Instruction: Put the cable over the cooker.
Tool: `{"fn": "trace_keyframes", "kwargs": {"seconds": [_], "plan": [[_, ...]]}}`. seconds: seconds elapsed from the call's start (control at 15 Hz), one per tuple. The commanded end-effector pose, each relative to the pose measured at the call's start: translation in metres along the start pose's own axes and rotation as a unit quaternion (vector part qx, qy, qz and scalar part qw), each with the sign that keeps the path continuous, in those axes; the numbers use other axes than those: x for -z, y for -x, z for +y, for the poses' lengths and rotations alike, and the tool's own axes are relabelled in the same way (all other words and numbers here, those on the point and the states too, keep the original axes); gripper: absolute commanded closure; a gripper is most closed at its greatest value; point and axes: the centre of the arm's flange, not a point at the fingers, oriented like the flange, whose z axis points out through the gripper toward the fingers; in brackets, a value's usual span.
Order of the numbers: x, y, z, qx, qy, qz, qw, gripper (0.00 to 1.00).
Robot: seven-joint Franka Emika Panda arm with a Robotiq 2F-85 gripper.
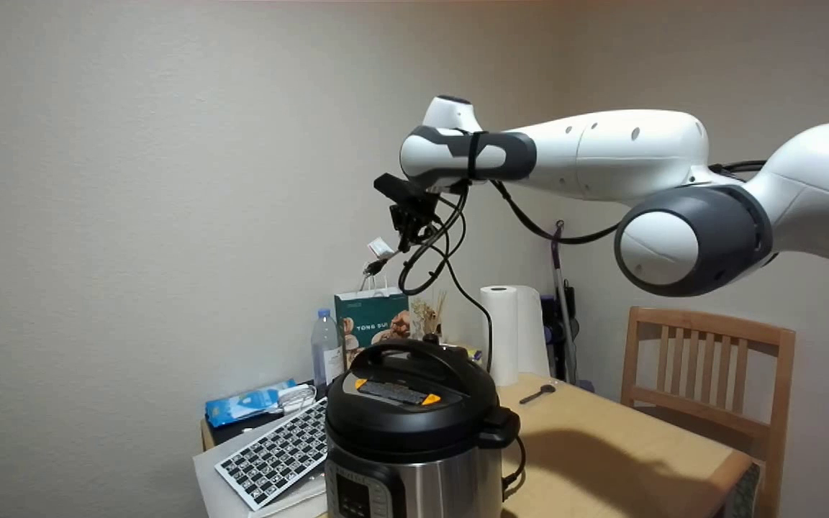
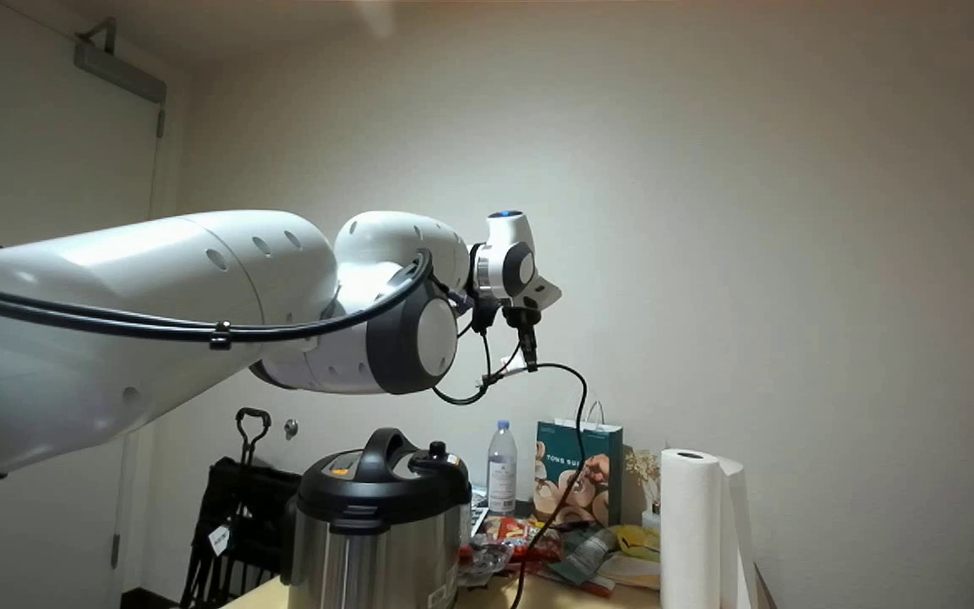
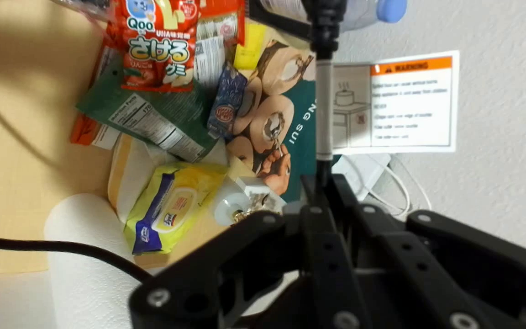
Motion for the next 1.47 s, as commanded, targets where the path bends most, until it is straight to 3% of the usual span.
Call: {"fn": "trace_keyframes", "kwargs": {"seconds": [0.0,0.13,0.2,0.27,0.53,0.6,0.93,1.33,1.4], "plan": [[0.060,0.022,0.038,-0.003,0.029,-0.036,0.9989,0.98],[0.067,0.022,0.045,0.001,0.061,-0.043,0.9972,0.98],[0.041,0.011,-0.007,0.003,0.046,-0.029,0.9985,0.98],[0.044,0.010,-0.007,0.003,0.050,-0.030,0.9983,0.92],[0.036,0.012,-0.004,0.004,0.055,-0.032,0.9980,0.92],[0.036,0.012,-0.004,0.004,0.055,-0.032,0.9980,0.98],[0.066,0.056,0.023,0.037,0.090,-0.056,0.9937,0.98],[0.091,0.068,0.053,-0.050,0.160,-0.063,0.9838,0.98],[0.061,0.053,-0.002,-0.020,0.144,-0.063,0.9874,0.98]]}}
